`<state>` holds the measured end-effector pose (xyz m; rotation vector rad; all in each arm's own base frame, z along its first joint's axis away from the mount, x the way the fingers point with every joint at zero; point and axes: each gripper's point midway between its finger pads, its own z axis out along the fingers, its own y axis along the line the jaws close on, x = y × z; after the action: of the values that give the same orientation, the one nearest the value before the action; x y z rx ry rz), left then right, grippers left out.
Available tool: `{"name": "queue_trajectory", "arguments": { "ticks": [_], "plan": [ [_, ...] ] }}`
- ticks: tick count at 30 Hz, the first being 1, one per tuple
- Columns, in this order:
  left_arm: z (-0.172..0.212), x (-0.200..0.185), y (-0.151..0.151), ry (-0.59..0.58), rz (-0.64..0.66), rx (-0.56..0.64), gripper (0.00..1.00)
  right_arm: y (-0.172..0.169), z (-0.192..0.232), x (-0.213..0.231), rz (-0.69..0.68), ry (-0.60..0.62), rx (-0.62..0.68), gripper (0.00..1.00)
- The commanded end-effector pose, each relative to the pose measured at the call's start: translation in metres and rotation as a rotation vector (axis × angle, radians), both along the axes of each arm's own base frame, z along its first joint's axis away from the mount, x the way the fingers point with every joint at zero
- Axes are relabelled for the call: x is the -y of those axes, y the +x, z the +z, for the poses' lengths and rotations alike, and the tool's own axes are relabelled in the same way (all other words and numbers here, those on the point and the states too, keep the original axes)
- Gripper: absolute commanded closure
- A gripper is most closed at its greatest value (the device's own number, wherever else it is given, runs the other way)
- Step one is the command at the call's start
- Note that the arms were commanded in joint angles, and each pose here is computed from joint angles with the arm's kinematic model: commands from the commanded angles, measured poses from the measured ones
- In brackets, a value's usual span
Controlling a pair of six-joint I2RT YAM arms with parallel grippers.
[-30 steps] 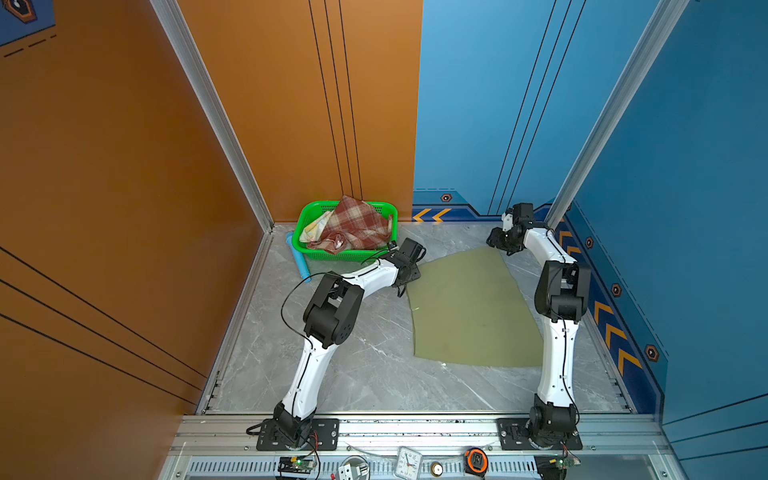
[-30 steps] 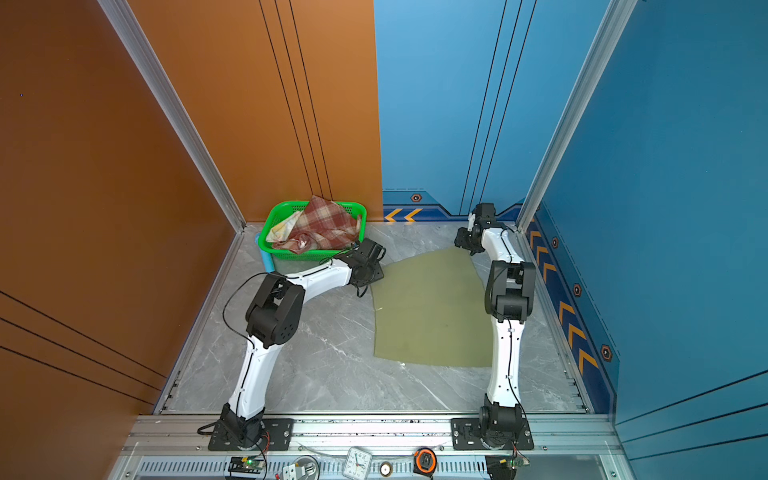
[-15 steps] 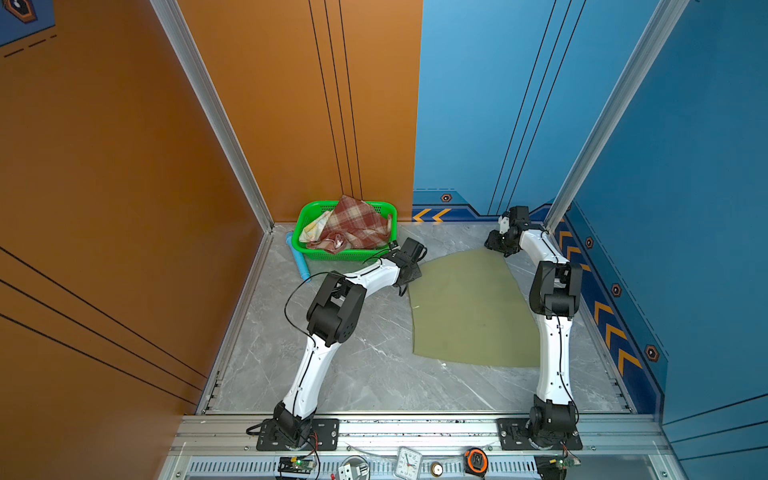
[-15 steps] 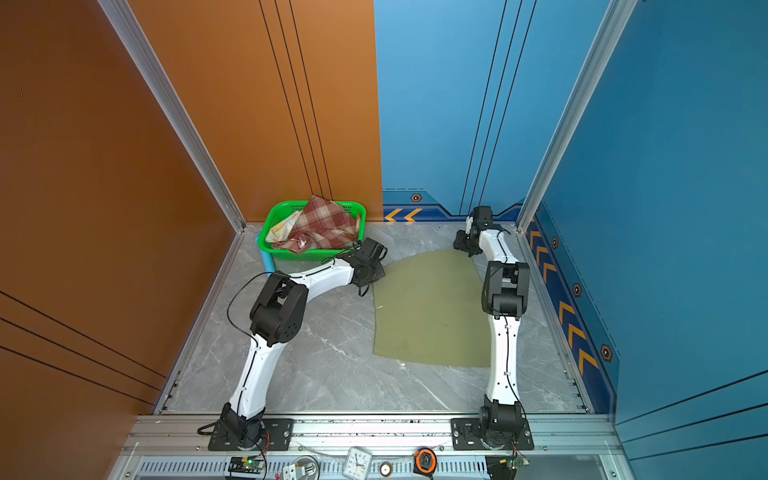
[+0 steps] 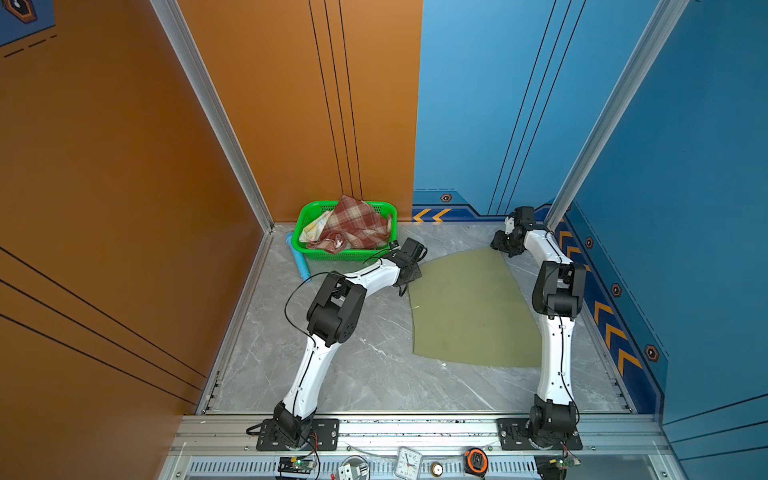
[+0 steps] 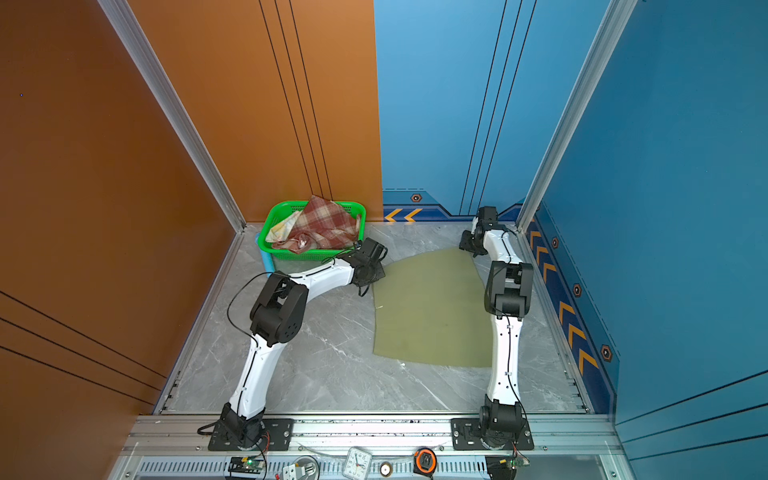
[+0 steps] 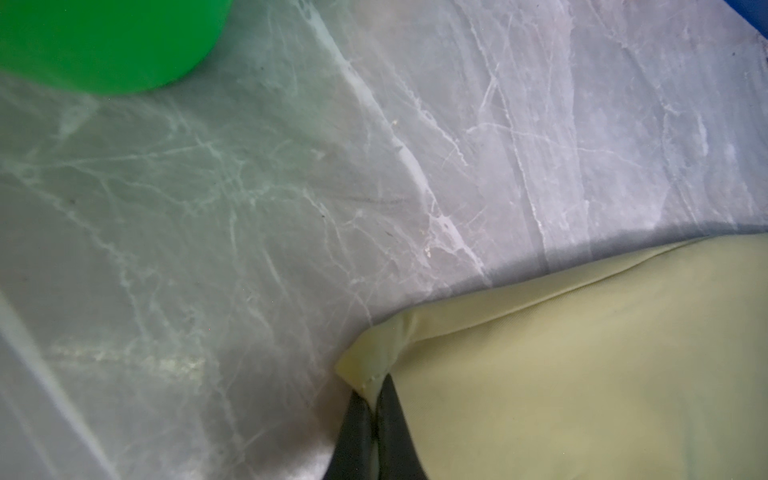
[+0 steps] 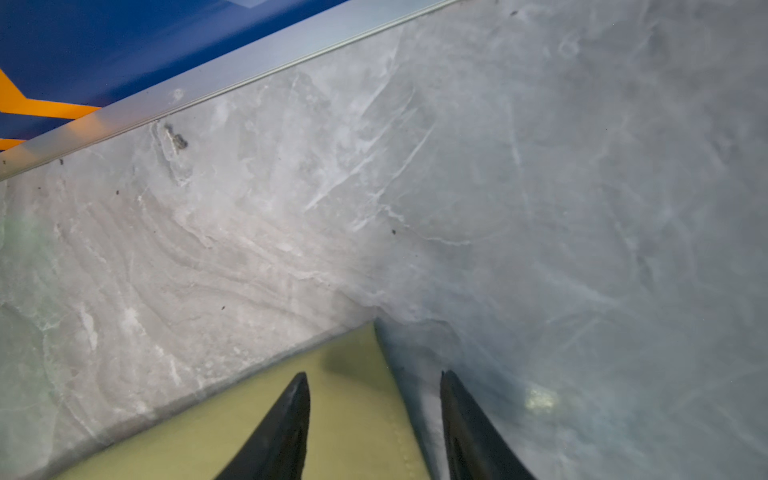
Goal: Fold and stack the skirts
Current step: 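Grasp the far corners with both grippers and fold them toward the robot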
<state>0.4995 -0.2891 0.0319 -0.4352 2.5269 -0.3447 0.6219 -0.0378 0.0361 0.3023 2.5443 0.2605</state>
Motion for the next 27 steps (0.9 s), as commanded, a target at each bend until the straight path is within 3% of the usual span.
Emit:
{"name": "queue_trajectory", "arguments": {
  "ticks": [1,10,17,20,27],
  "plan": [
    [0.000,-0.002,-0.003,0.039,-0.010,-0.008,1.00,0.005,0.008,0.008,-0.025,-0.024,0.017,0.49],
    [0.002,0.000,-0.005,0.039,-0.010,-0.007,1.00,0.004,-0.009,-0.015,0.026,0.002,-0.007,0.56],
    [0.006,0.001,-0.005,0.042,-0.017,0.002,1.00,0.013,-0.002,-0.018,0.029,0.009,0.021,0.93],
    [0.013,0.002,-0.003,0.038,-0.024,0.015,1.00,0.020,0.013,-0.017,0.029,0.006,0.063,1.00],
    [0.048,0.012,0.000,0.014,-0.072,0.092,1.00,0.023,0.075,-0.014,0.030,0.010,0.173,1.00]
  ]
}}
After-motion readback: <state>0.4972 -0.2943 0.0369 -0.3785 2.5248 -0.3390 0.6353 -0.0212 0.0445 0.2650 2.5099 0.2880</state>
